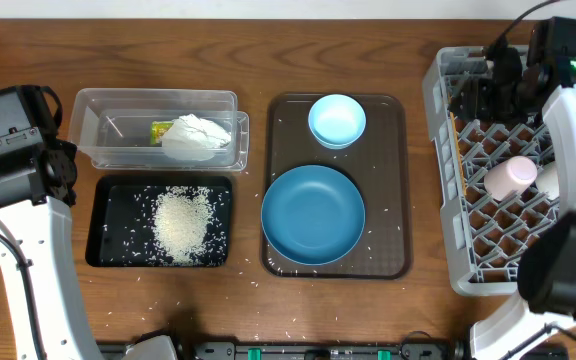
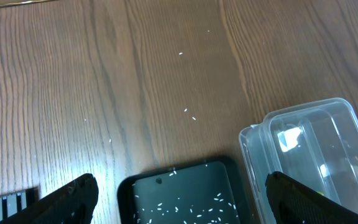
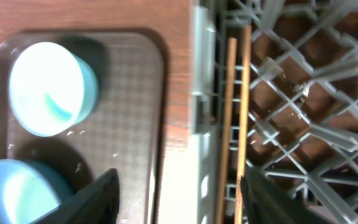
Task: Sort waste into correct bins and load items into the dishwasher rack
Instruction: 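Move the right gripper left over the large blue plate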
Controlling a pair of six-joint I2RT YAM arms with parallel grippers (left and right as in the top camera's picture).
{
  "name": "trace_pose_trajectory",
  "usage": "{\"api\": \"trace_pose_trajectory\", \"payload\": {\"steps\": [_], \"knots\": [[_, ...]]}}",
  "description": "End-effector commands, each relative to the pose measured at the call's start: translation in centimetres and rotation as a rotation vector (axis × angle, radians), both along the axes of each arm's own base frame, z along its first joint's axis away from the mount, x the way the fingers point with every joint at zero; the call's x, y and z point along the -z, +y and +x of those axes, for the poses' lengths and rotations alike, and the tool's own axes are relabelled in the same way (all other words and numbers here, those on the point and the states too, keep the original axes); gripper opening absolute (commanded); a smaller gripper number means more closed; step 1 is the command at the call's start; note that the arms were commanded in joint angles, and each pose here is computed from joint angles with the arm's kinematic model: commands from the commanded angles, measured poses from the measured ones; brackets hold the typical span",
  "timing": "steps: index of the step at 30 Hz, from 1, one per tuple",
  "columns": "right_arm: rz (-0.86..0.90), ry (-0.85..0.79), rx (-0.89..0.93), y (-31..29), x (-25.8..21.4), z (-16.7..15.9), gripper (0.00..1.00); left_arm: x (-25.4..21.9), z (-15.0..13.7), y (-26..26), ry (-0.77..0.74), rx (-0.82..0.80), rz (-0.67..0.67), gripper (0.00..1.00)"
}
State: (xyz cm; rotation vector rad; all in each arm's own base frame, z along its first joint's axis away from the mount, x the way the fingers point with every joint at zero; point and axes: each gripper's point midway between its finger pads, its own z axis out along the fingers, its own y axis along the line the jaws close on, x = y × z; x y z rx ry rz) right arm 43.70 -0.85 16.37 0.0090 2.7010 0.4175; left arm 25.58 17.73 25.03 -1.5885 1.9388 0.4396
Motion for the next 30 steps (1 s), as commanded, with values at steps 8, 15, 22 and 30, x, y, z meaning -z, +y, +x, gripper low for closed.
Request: {"api": "trace_pose_trajectory", "payload": {"steps": [8,15,22,30], "knots": [[0.107,-0.087,-0.165,8.3,-7.0,-3.6,0.75,-0.1,-0.1,0.2,0.002,-0.009,0.006,0.89],[0.119,0.042,-0.372,16.8,-5.3,-8.0,0.99,-0.1,-0.1,0.2,0.002,-0.009,0.006,0.89],[0.102,0.088,-0.604,25.7,-3.3,-12.9,0.99,-0.1,-0.1,0.2,0.002,-0.009,0.006,0.89],[-0.084,0.102,-0.454,29.6,1.7,-15.1,0.99,-0.1,-0.1,0.2,0.002,-0.009,0.006,0.89]]}}
